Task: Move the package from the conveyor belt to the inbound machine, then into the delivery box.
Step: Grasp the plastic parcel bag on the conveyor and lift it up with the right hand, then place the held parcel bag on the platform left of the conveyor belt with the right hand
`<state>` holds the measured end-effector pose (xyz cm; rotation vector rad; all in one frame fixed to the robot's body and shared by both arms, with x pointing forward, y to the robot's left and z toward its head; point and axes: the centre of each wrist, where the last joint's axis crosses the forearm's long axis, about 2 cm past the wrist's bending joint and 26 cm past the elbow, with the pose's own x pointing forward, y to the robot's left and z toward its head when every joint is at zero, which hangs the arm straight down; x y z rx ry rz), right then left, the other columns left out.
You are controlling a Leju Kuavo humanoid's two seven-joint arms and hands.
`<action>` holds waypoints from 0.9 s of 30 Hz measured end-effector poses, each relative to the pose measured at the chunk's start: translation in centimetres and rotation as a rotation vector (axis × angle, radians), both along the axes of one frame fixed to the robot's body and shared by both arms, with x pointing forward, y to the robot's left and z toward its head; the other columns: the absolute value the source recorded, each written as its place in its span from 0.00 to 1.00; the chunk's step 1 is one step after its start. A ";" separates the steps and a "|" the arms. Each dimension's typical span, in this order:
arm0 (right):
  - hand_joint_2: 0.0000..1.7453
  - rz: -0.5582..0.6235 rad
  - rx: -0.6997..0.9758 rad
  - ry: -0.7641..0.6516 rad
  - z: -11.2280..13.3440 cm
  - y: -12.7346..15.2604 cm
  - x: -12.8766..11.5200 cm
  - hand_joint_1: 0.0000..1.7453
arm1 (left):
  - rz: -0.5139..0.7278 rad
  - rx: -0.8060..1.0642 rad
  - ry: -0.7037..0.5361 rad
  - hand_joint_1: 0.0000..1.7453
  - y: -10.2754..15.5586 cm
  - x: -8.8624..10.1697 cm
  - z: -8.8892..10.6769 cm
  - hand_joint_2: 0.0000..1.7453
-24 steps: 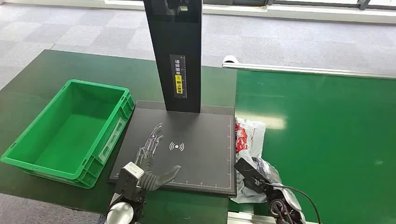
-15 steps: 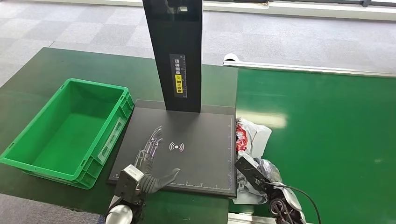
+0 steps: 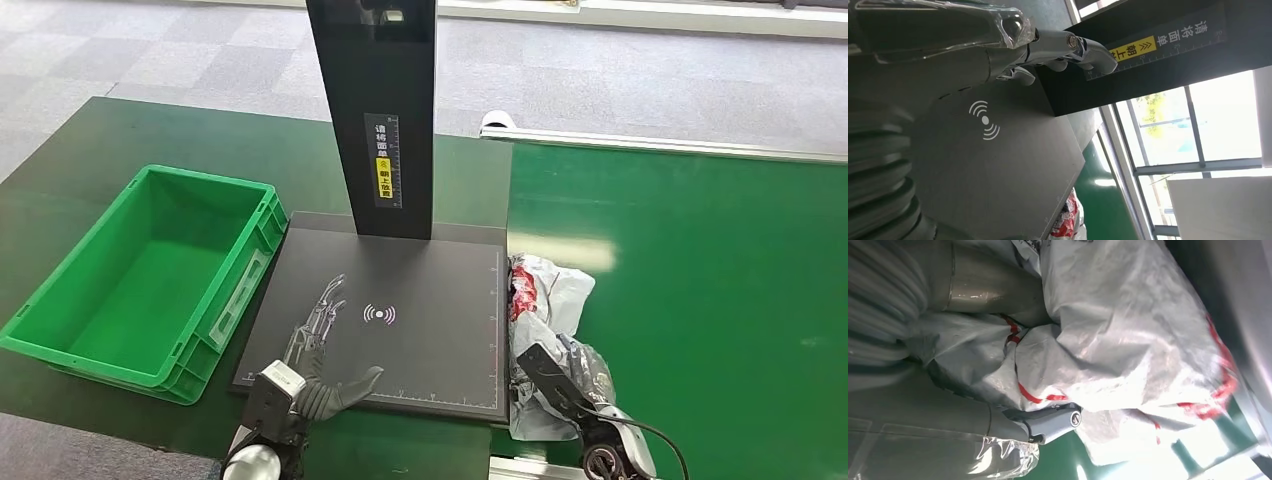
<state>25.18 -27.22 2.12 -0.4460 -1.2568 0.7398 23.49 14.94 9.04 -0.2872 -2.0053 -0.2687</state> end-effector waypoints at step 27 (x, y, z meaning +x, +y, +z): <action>1.00 -0.218 1.081 -0.526 6.3 -4.7 -1.8 1.00 | -0.003 -0.035 -0.037 0.00 0.4 0.4 0.3 1.00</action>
